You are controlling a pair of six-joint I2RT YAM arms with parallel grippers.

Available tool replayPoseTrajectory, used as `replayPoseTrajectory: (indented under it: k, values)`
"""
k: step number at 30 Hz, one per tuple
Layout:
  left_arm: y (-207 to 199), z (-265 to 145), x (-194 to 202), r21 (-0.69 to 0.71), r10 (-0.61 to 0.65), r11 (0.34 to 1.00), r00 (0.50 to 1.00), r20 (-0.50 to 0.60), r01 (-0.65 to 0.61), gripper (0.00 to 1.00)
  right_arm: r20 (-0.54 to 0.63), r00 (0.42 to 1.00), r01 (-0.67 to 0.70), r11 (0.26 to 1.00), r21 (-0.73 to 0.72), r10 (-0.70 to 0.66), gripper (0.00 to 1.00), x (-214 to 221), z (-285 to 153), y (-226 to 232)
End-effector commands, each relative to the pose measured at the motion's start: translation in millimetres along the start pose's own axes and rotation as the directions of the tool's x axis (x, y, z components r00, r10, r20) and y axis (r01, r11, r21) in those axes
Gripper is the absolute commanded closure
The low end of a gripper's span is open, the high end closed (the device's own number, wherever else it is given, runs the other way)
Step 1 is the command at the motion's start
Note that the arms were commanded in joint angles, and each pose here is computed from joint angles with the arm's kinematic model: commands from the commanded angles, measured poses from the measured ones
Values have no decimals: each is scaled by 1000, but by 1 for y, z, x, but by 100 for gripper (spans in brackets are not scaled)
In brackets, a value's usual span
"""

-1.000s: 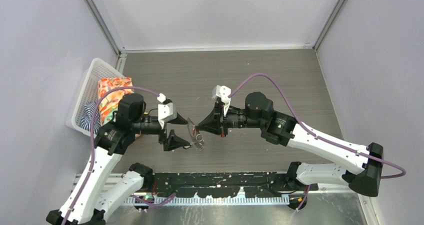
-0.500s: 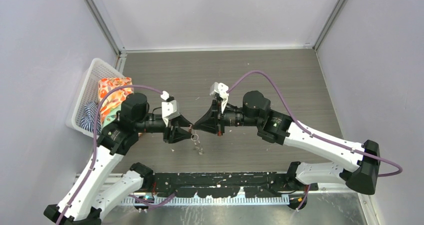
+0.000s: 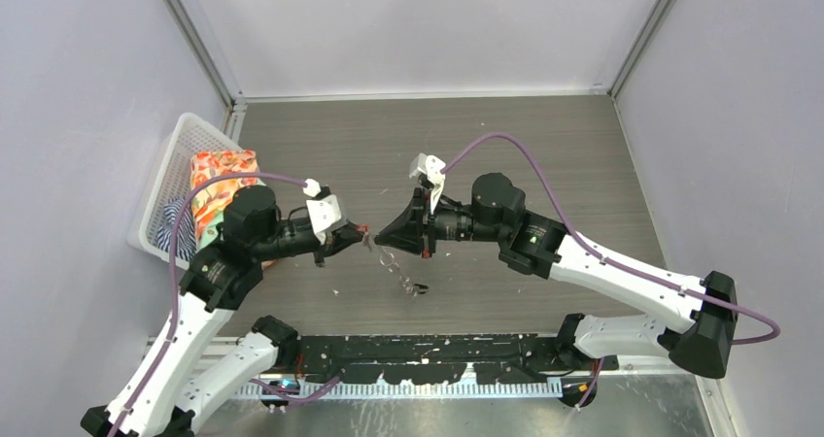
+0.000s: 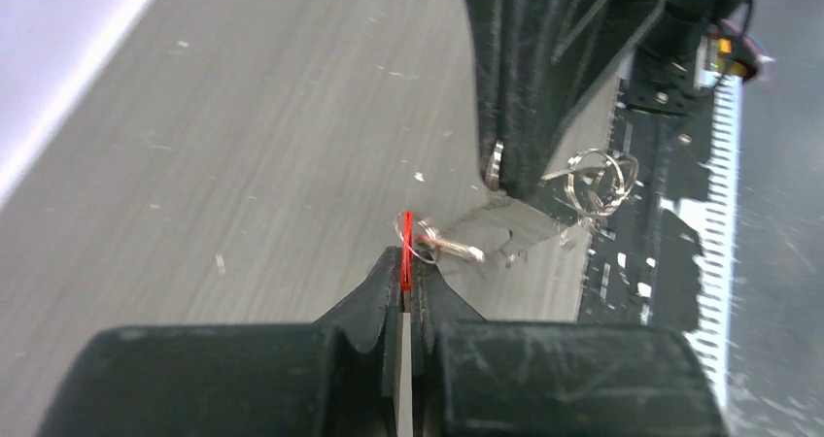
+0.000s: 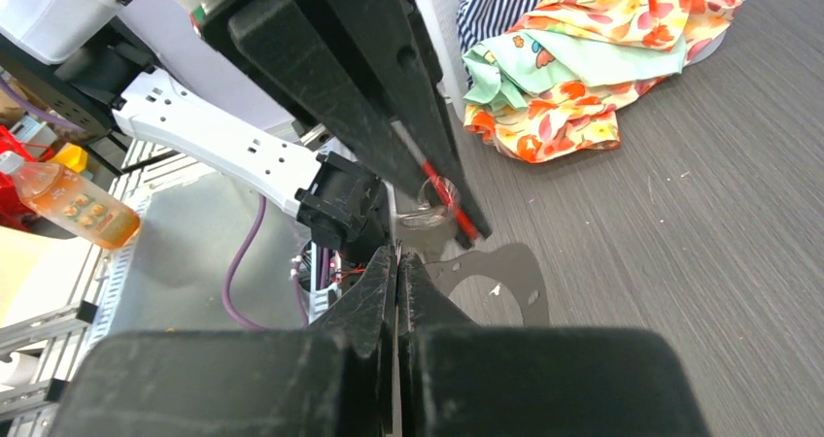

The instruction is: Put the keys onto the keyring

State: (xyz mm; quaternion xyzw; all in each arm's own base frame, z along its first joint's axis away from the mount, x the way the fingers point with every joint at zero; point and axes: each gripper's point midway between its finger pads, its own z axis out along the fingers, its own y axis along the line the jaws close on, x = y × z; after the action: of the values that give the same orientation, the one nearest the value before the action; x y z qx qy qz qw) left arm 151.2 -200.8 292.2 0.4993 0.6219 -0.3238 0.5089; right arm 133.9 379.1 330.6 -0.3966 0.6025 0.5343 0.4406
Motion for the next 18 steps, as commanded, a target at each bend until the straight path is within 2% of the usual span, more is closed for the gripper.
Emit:
replayPoseTrajectory:
  k: [1, 8, 18]
  values:
    - [23, -11, -39, -133, 129, 984, 987, 96, -116, 100, 73, 997, 16, 999, -43, -12, 99, -25, 0, 12]
    - [12, -12, -45, -85, 138, 988, 983, 122, -128, 100, 62, 998, 0, 999, -39, 2, 99, -22, 1, 10]
    - [-4, -14, -38, -7, 127, 992, 986, 106, -127, 100, 72, 997, 7, 1000, -29, -5, 99, -25, -6, 7]
